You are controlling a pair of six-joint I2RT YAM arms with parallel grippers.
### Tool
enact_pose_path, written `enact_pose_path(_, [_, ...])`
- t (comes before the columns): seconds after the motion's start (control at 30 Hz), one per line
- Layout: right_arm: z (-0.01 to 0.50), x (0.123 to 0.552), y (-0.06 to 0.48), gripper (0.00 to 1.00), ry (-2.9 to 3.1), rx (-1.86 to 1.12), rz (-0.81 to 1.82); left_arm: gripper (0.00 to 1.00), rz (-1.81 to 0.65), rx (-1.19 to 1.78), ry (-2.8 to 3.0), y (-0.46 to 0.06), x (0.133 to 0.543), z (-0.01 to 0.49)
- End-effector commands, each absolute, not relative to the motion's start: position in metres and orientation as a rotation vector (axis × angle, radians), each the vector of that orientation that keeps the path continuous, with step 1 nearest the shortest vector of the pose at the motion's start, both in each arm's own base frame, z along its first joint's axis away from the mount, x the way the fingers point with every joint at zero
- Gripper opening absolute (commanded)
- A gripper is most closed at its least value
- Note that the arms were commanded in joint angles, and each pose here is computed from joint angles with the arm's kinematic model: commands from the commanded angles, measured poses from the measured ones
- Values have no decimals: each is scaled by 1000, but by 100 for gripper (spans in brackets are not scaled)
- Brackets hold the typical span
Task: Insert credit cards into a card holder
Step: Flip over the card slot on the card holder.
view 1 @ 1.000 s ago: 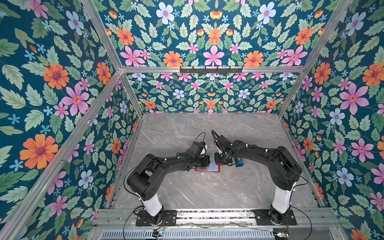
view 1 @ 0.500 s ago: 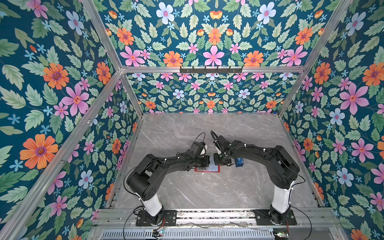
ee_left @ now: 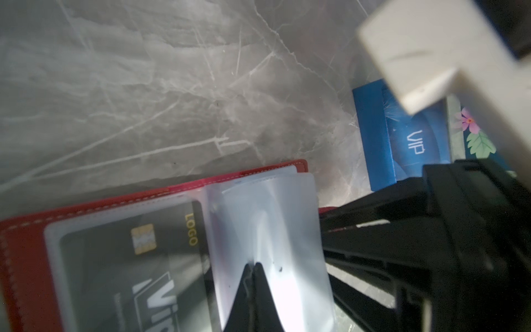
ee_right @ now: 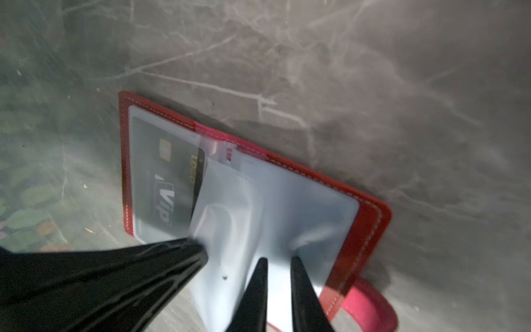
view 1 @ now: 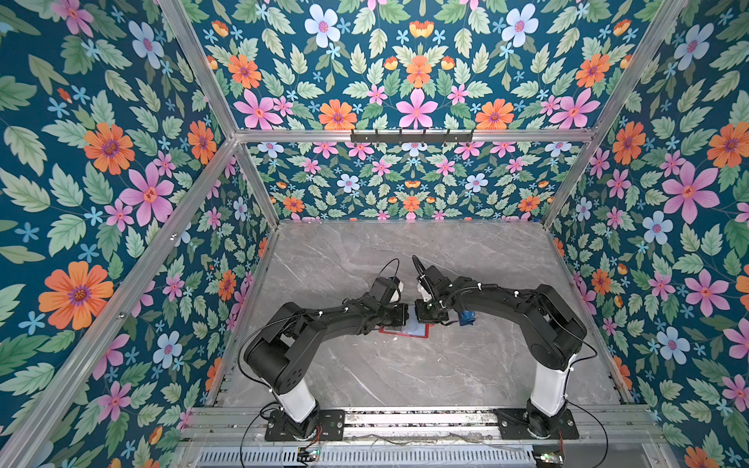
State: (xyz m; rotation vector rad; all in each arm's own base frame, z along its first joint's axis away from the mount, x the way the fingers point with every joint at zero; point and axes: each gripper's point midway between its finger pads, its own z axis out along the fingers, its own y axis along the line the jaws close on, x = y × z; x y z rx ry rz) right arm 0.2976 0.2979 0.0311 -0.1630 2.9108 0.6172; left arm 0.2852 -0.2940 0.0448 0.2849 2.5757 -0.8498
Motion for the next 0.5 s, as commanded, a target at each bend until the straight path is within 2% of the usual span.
enact_pose_path(0.0, [45, 302, 309, 20, 2854, -178, 702, 20, -815, 274, 2540, -290, 291, 52])
enact_pose_path(0.07, [49, 302, 313, 25, 2839, -194, 735, 28, -785, 259, 2516, -284, 292, 58])
enact_pose_path(0.17, [55, 303, 322, 34, 2814, -220, 806, 32, -709, 219, 2475, -271, 297, 68])
enact_pose_path(0.3, [59, 306, 333, 40, 2800, -244, 859, 32, -621, 169, 2425, -252, 300, 81])
enact_pose_path(0.47, [56, 306, 346, 41, 2814, -290, 864, 31, -569, 130, 2362, -235, 299, 97])
